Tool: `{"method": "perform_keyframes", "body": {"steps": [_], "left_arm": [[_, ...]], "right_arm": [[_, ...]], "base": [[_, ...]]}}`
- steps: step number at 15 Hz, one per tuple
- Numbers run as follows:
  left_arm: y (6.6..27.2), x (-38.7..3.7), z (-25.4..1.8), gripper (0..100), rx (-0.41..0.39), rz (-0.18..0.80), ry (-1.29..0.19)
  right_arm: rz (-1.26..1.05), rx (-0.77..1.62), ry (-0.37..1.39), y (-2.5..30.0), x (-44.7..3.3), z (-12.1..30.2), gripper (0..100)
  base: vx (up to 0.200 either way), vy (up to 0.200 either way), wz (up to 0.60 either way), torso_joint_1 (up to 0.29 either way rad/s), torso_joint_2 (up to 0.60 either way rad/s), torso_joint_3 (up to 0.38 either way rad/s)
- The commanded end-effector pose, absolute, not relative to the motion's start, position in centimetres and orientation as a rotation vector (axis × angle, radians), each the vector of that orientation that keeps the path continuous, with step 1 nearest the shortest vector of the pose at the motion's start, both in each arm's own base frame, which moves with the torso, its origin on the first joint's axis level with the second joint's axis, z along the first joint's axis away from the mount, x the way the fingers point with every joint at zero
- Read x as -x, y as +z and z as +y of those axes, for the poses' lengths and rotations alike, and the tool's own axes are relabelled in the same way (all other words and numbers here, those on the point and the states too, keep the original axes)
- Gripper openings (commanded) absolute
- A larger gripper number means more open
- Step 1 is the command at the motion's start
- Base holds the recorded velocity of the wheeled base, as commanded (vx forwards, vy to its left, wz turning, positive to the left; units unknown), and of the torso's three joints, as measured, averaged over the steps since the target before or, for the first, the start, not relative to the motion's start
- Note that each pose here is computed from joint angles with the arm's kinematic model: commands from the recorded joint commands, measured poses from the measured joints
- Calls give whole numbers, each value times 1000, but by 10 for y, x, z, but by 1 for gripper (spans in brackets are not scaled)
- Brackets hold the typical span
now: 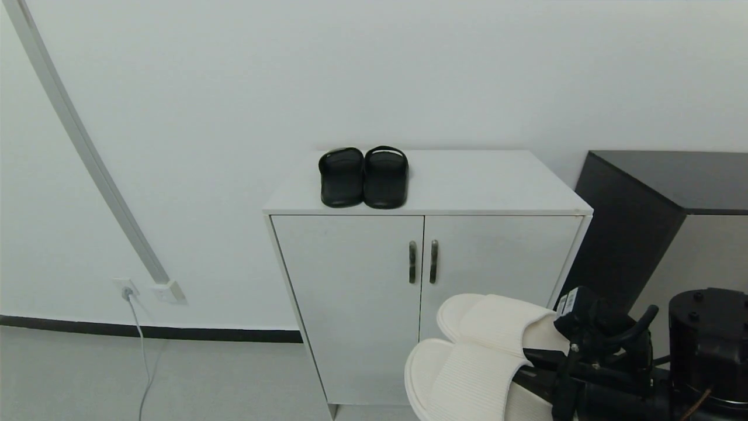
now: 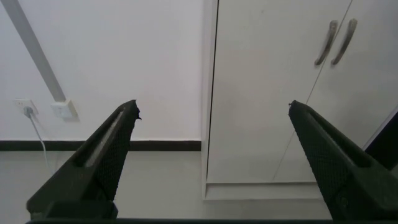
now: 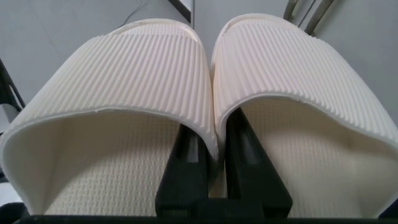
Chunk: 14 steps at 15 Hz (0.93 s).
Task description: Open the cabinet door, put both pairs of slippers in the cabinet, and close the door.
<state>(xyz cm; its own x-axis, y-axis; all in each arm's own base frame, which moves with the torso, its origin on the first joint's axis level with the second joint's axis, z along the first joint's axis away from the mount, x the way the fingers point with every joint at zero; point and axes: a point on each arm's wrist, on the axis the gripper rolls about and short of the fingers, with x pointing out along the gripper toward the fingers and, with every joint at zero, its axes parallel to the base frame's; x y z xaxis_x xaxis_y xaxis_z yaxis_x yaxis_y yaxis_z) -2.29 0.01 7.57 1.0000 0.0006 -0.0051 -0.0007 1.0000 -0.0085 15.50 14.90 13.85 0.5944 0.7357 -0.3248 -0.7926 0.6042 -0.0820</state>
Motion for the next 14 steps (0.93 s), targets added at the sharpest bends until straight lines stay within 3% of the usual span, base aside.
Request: {"method": "perform_keyframes", "body": {"steps": [1,14], "left_arm": [[76,23,0,100,9,6,2],[76,23,0,100,9,6,0]], "right_arm": [[288,237,893,129,-157,150,0],[286,233,896,126,-158,151,0]], "base": [[0,0,0,-193,505,310],[0,0,0,-142,478,335]]}}
